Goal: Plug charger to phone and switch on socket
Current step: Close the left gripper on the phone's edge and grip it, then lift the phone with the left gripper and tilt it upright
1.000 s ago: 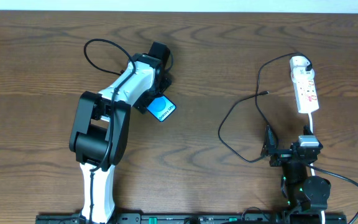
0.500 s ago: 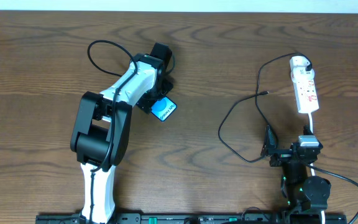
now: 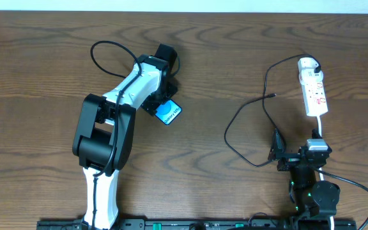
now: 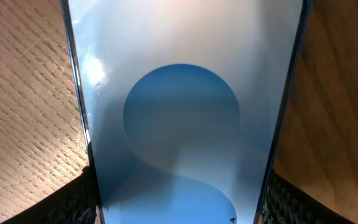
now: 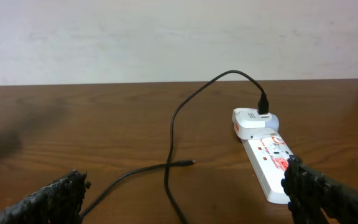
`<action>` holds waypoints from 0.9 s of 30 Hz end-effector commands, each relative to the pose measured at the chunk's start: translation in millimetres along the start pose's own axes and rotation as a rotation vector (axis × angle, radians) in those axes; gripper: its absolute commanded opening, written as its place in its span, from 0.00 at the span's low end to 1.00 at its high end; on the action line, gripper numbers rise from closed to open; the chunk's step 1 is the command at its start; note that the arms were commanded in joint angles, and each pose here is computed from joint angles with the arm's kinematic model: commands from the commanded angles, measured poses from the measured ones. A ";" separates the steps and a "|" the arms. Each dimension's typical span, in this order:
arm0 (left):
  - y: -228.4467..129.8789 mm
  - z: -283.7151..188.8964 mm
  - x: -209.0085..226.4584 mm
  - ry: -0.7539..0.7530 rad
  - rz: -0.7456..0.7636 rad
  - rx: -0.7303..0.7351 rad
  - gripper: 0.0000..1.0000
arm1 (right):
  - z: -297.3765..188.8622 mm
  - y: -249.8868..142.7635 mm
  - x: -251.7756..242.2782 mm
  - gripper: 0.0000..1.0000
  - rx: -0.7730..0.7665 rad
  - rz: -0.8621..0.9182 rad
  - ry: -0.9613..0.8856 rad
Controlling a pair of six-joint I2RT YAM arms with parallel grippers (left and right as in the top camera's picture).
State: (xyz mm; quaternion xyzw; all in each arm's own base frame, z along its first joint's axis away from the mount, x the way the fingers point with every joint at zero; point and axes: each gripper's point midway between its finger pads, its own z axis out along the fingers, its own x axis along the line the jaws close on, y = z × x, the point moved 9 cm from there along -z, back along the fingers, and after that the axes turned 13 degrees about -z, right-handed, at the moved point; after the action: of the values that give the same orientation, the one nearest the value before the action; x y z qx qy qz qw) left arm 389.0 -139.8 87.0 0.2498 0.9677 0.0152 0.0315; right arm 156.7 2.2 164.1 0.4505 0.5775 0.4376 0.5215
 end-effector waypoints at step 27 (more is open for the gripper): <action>-37.1 -109.4 25.4 -0.242 0.256 0.357 0.66 | -0.2 -0.3 1.1 0.99 0.000 -0.012 0.002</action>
State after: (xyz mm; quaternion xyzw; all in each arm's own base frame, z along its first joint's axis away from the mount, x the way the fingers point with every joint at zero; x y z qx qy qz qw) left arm 350.7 -148.5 172.6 0.3582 0.9259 -0.0902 0.0792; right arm 156.7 2.2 164.1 0.4505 0.5775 0.4376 0.5215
